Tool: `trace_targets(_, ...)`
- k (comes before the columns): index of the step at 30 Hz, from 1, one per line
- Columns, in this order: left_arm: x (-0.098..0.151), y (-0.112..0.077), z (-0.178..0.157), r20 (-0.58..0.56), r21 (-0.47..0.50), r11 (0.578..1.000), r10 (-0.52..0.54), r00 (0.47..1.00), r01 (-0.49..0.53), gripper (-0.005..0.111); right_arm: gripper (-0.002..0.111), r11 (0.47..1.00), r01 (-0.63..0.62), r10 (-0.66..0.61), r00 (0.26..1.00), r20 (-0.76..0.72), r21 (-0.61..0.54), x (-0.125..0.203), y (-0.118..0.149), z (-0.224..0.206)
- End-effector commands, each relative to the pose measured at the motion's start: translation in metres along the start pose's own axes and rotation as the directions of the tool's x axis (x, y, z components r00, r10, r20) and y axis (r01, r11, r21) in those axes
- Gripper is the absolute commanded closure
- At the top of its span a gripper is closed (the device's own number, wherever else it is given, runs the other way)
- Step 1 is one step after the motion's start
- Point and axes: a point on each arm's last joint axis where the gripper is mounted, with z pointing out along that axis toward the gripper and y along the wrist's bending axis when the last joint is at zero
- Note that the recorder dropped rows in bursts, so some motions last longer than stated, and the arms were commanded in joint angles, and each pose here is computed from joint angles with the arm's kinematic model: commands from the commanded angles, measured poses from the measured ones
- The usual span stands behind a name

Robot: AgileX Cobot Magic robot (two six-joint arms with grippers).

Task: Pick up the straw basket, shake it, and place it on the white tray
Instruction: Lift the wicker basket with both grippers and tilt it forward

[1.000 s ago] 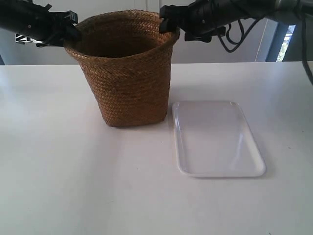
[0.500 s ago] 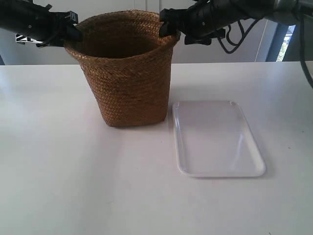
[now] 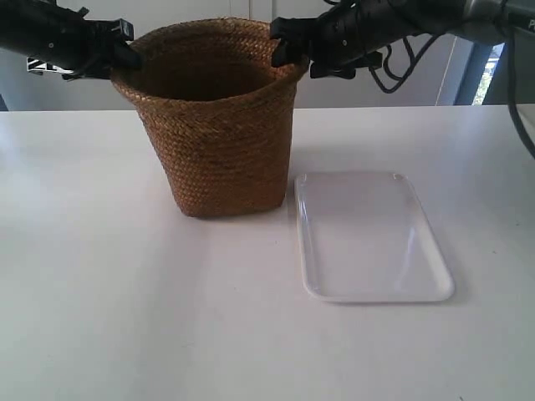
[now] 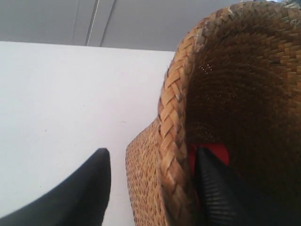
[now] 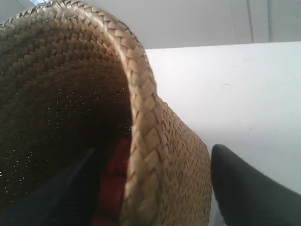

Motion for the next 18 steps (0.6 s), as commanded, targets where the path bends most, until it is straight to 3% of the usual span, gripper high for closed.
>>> trace_targets(1,-0.001,-0.003,0.0,-0.004,0.015,1.0,0.003,1.0,-0.003,0.06,0.056,1.0,0.006,-0.006,1.0,-0.008,0.005,0.001,-0.001,0.002)
trace_targets(3,0.0,-0.003,0.0,-0.008,0.017,1.0,0.003,1.0,-0.003,0.071,0.069,1.0,0.003,-0.003,1.0,-0.013,0.003,0.001,-0.001,0.002)
trace_targets(5,0.0,-0.004,-0.002,-0.012,0.022,1.0,0.004,1.0,-0.004,0.095,0.095,1.0,0.005,-0.005,1.0,-0.025,-0.002,0.001,0.0,0.001)
trace_targets(7,-0.001,-0.006,-0.005,-0.013,0.028,1.0,0.007,1.0,-0.007,0.107,0.108,1.0,0.023,-0.023,1.0,-0.015,-0.003,-0.001,0.002,-0.002)
trace_targets(18,-0.008,-0.033,-0.045,-0.041,0.1,0.994,0.048,0.998,-0.044,0.107,0.108,0.997,0.057,-0.061,0.995,-0.077,-0.058,-0.008,0.025,-0.042)
